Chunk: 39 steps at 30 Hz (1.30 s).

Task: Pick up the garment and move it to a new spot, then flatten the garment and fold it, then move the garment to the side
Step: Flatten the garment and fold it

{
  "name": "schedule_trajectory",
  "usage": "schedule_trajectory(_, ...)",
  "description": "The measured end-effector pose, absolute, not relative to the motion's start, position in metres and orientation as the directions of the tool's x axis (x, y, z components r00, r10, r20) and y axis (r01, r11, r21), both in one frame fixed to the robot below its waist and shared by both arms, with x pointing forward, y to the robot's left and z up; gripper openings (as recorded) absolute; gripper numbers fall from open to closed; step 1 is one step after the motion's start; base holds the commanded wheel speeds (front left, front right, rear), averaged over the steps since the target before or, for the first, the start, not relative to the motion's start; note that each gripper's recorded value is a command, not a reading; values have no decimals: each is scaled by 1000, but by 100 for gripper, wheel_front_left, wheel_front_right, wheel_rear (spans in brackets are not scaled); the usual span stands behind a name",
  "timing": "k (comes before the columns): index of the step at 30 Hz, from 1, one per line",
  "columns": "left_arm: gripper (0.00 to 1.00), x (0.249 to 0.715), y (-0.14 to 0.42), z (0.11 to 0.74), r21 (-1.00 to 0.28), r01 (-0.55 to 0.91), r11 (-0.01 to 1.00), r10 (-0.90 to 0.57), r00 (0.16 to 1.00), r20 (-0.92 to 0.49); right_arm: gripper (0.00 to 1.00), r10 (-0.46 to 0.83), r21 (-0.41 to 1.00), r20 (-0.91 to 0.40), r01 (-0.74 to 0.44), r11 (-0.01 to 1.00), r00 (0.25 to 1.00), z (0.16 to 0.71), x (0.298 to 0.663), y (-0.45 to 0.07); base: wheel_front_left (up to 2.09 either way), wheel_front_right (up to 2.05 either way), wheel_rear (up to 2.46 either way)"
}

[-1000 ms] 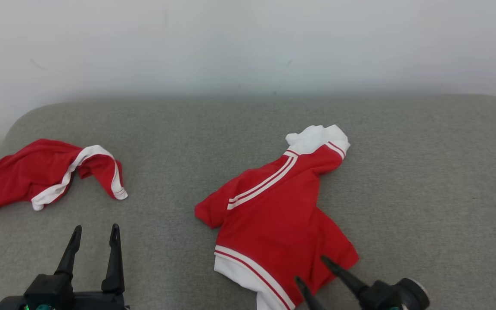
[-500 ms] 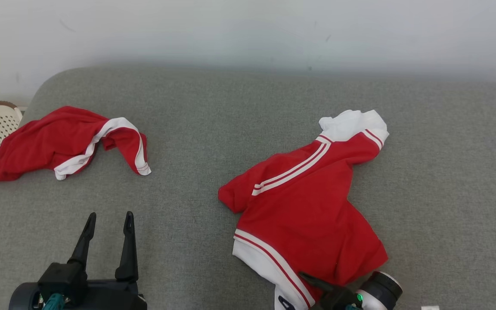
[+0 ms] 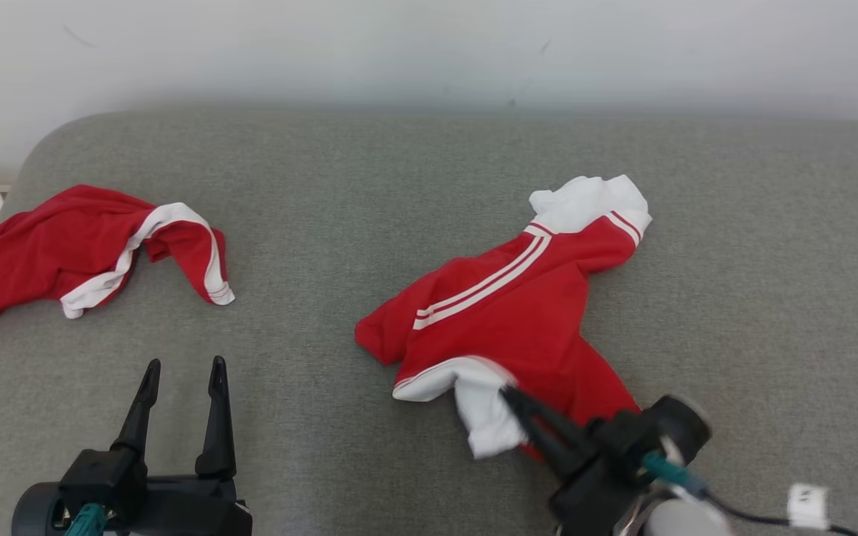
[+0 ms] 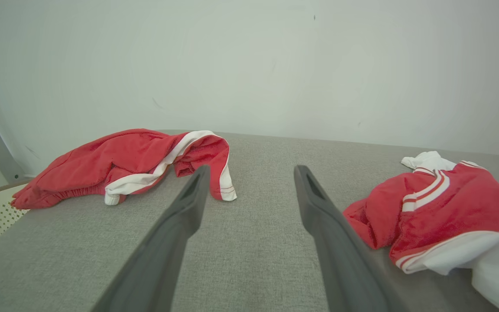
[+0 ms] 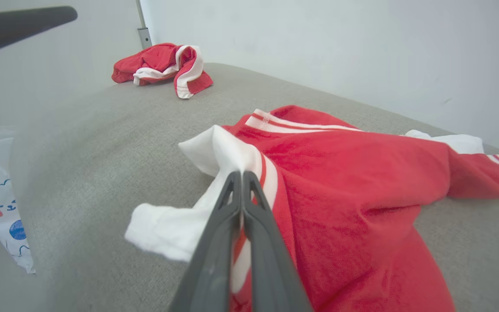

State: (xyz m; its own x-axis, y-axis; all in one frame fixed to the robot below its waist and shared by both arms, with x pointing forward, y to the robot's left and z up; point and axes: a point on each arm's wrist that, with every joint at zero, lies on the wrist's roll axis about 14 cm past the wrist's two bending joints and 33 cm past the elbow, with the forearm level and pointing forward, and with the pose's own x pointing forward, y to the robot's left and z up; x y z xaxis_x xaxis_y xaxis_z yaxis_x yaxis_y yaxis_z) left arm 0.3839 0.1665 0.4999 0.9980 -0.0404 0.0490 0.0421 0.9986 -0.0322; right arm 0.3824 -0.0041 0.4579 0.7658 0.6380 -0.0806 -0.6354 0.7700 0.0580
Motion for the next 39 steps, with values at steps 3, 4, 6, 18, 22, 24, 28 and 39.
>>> schedule_trajectory(3,100,386,162,499,-36,57,998,-56,997,48,0,579,59,-11,-578,814,815,479,399,-25,0,0,0)
schedule_trajectory(4,100,387,159,499,-35,64,997,-63,997,48,0,540,59,23,-540,839,841,490,407,-38,0,0,0)
schedule_trajectory(6,100,389,154,498,-32,83,996,-82,995,48,0,451,73,76,-456,887,889,506,420,-67,0,0,0)
schedule_trajectory(18,100,397,128,493,-47,163,985,-162,986,39,0,-26,255,16,21,967,1000,480,423,-207,0,0,0)
schedule_trajectory(22,100,399,121,492,-47,186,981,-184,982,37,0,-143,306,-44,149,940,989,461,415,-240,0,0,0)
schedule_trajectory(24,100,400,118,490,-51,197,979,-196,980,33,0,-181,323,-73,195,926,981,452,413,-252,0,0,0)
schedule_trajectory(28,100,403,115,488,-47,206,977,-205,978,27,0,-246,366,-111,270,890,963,441,416,-270,0,0,0)
schedule_trajectory(39,100,404,114,496,-36,216,976,-214,975,52,100,-242,338,-77,254,906,967,454,420,-273,0,0,0)
